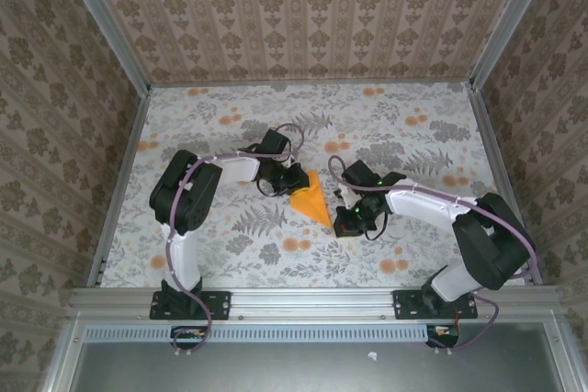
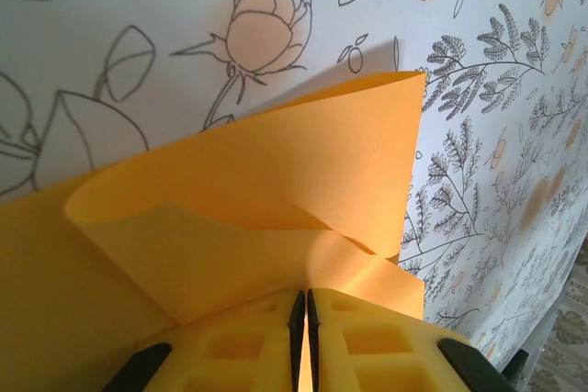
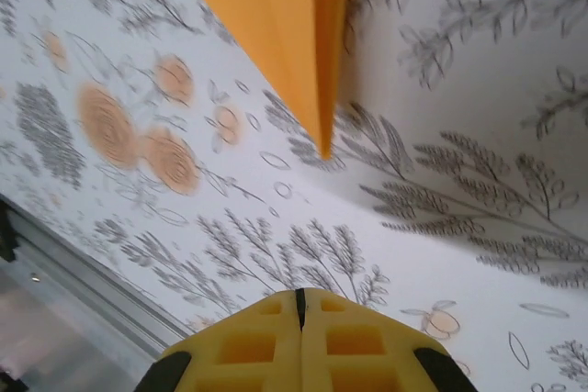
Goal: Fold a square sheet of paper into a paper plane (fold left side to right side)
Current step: Fourth fold the wing at the center of the table.
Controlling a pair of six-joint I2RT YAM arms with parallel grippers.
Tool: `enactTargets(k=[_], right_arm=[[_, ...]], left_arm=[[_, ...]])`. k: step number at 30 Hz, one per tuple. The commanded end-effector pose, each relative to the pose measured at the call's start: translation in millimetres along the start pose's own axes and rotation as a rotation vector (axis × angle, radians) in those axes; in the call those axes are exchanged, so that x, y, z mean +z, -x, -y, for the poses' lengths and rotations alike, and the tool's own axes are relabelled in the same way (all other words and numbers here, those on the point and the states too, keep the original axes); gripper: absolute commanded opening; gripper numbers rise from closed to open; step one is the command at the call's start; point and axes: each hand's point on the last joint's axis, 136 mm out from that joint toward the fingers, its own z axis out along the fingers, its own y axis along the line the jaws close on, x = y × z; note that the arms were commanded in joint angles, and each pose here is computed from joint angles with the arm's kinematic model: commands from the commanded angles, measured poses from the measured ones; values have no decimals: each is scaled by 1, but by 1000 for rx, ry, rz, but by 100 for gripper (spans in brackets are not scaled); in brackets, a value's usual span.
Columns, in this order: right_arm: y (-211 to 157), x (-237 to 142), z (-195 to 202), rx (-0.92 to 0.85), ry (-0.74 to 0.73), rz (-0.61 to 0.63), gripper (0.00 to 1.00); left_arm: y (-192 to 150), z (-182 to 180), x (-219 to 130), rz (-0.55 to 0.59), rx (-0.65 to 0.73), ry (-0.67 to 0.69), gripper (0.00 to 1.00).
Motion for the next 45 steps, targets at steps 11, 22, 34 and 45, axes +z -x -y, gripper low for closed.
enactTargets(k=[11, 22, 34, 45], right_arm=[[68, 28, 0, 47, -5, 44, 0], [34, 49, 46, 134, -168, -76, 0], [31, 49, 55, 142, -216, -89, 0], [30, 48, 56, 138, -224, -96, 0]], left_arm=[[-8, -42, 4, -9, -45, 150, 15], [5, 2, -22, 96, 87, 67, 21], [-47, 41, -16, -8, 179, -65, 13], [-62, 31, 15, -97, 147, -72, 8]])
